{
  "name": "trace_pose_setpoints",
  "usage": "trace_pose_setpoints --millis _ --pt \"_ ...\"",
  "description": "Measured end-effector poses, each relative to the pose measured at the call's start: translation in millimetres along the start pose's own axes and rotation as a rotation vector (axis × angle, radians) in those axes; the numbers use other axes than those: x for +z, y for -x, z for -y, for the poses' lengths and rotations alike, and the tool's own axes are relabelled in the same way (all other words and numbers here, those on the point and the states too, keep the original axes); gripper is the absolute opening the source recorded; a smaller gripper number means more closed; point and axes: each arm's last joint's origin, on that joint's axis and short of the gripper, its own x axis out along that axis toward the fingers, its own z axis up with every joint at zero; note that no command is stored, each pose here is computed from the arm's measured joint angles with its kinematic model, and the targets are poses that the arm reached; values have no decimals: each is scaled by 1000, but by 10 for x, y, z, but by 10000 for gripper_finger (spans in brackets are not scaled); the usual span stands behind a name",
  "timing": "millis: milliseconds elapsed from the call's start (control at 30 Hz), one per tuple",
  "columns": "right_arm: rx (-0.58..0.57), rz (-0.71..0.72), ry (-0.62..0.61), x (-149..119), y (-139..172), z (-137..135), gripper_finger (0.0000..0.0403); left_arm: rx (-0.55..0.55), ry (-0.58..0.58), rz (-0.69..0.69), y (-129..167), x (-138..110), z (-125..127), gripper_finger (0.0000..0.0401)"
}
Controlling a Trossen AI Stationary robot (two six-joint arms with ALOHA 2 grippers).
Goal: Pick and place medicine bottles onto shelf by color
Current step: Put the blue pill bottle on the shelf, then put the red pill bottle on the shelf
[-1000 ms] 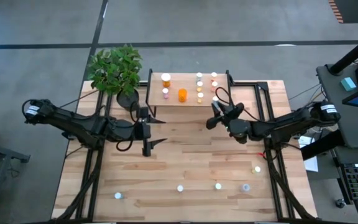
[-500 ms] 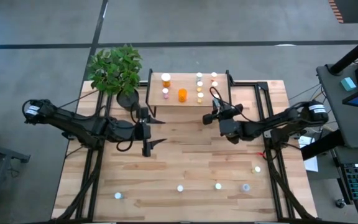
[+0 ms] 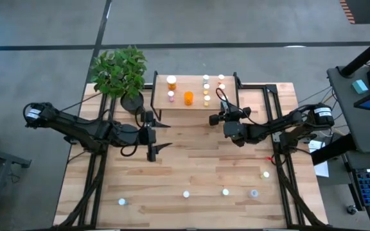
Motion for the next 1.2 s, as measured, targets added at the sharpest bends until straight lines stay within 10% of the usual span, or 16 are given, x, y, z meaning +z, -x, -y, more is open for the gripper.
trace_pose_setpoints --millis 1200 --pt "-9 -2 9 69 -106 50 203 15 -13 -14 -12 -39 5 285"
